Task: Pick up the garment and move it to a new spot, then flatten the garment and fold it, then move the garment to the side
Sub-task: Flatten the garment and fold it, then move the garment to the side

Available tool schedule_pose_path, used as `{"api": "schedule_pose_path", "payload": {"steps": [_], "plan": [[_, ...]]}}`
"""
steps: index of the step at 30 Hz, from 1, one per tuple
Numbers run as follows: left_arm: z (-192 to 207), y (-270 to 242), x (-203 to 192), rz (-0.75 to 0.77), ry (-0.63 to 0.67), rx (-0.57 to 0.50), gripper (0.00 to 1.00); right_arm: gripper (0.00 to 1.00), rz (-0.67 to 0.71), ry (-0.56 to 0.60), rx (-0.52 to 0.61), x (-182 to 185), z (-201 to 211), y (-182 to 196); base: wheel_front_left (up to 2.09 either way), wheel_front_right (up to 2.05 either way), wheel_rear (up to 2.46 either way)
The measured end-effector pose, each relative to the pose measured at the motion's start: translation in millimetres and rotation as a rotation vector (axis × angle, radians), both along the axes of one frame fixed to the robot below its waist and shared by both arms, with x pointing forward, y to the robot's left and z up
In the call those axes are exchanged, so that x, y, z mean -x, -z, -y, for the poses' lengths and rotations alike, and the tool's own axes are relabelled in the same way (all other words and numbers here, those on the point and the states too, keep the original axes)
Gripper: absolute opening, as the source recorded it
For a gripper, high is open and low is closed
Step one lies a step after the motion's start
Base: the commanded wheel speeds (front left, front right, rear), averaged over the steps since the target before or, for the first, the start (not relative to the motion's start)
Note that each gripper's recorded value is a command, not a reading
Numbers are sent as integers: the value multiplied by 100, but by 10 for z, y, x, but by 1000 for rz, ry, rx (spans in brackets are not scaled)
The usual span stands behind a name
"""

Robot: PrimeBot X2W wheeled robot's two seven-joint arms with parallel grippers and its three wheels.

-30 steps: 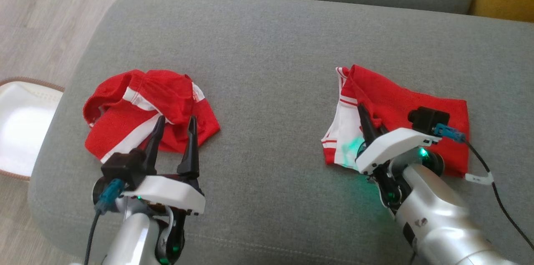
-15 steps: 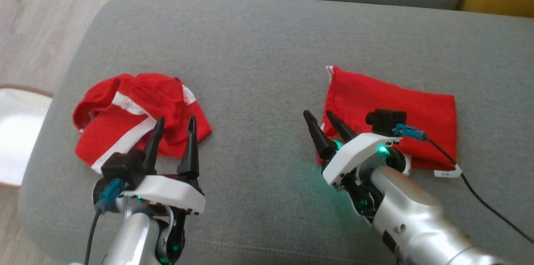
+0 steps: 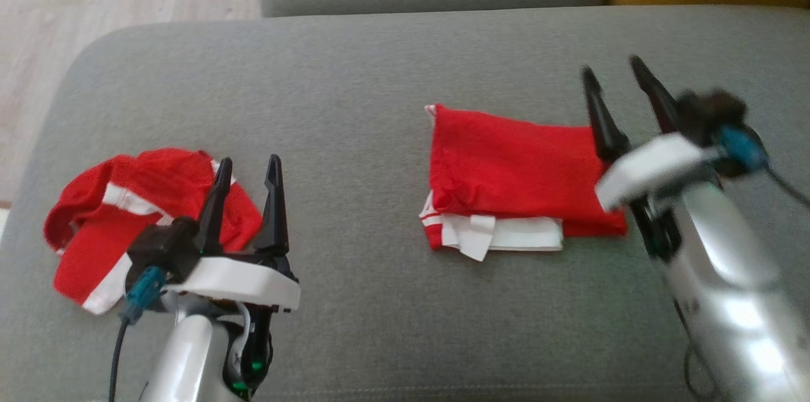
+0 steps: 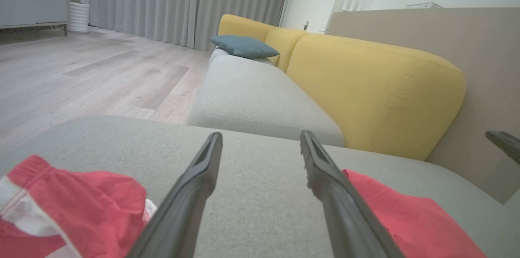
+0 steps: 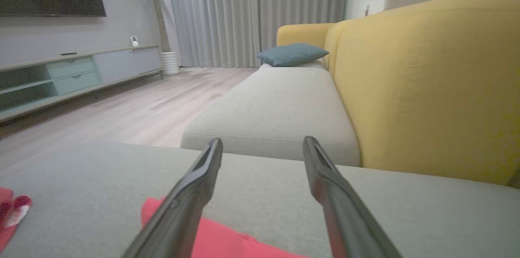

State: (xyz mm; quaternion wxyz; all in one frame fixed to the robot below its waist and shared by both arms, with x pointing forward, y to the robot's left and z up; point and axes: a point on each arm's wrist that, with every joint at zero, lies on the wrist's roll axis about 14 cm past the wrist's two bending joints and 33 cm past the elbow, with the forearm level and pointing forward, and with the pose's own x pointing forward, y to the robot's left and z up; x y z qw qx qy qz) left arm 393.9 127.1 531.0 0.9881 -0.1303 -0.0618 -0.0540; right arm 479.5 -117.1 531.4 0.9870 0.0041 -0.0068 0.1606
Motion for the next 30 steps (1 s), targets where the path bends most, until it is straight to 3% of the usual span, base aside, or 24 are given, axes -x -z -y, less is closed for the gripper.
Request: {"api": "schedule_pose_path", "payload": {"steps": [7, 15, 30], "plan": [[170, -139, -40, 43, 48, 10, 100, 100, 23, 128, 46, 555, 365, 258, 0, 0, 0], [248, -36, 29, 16, 75, 13, 100, 100, 14, 231, 14, 845, 597, 352, 0, 0, 0], [292, 34, 29, 1, 95, -1, 100, 100, -1, 247, -9, 866, 608, 405, 0, 0, 0]]}}
